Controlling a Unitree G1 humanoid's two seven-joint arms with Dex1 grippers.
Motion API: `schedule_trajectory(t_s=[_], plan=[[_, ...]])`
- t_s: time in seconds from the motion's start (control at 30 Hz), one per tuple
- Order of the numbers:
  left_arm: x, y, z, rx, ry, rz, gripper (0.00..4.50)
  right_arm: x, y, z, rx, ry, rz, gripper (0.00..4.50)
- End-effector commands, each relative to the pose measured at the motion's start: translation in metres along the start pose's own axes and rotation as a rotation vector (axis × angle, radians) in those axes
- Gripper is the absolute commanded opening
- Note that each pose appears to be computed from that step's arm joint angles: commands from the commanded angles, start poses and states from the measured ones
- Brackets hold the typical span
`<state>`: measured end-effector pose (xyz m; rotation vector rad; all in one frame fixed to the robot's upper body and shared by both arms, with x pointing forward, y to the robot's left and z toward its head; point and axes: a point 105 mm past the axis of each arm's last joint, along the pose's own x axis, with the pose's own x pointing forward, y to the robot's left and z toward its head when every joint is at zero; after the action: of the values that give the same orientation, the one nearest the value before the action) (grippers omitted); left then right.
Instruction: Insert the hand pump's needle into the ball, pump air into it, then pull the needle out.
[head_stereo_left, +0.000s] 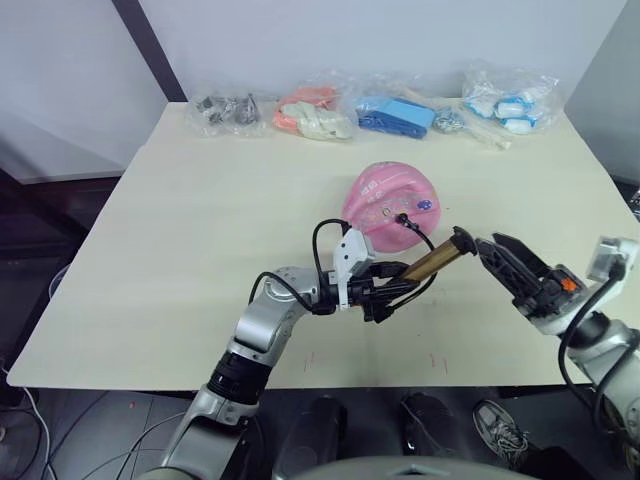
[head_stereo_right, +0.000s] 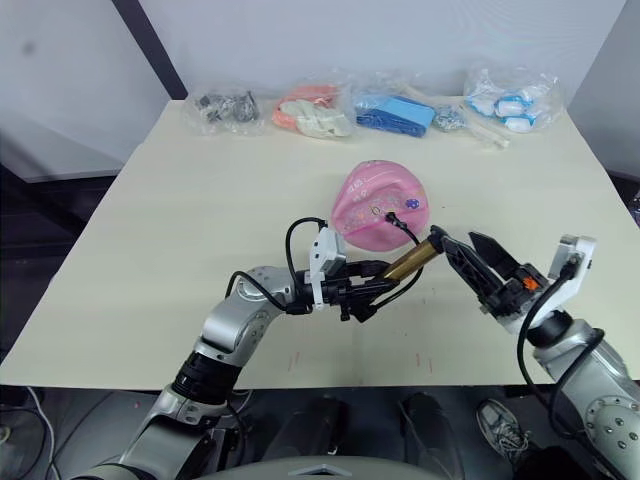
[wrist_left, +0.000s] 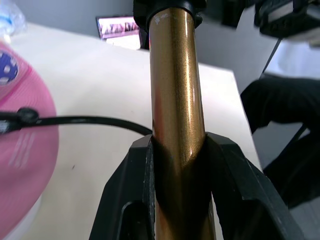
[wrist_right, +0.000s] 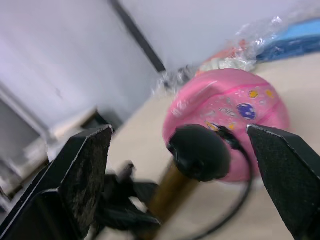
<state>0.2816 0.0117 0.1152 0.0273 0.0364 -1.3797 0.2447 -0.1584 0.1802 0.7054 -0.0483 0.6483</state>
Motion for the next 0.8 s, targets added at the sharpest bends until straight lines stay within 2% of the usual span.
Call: schedule_trajectory(t_s=[0.03, 0.33, 0.8], plan=[[-0.001, -0.001, 0.012, 0.008, -0.084, -0.009, 0.98, 0.01, 0.007, 0.004, 0.098, -0.023, -0.02, 4.5], [0.002, -0.004, 0.016, 0.002, -0.117, -0.045, 0.98, 0.024, 0.015, 0.008, 0.188, -0.033, 0.016, 4.5], [0.001, -0.005, 0.019, 0.004, -0.141, -0.061, 0.98, 0.015, 0.003, 0.0, 0.245, -0.013, -0.017, 4.5]])
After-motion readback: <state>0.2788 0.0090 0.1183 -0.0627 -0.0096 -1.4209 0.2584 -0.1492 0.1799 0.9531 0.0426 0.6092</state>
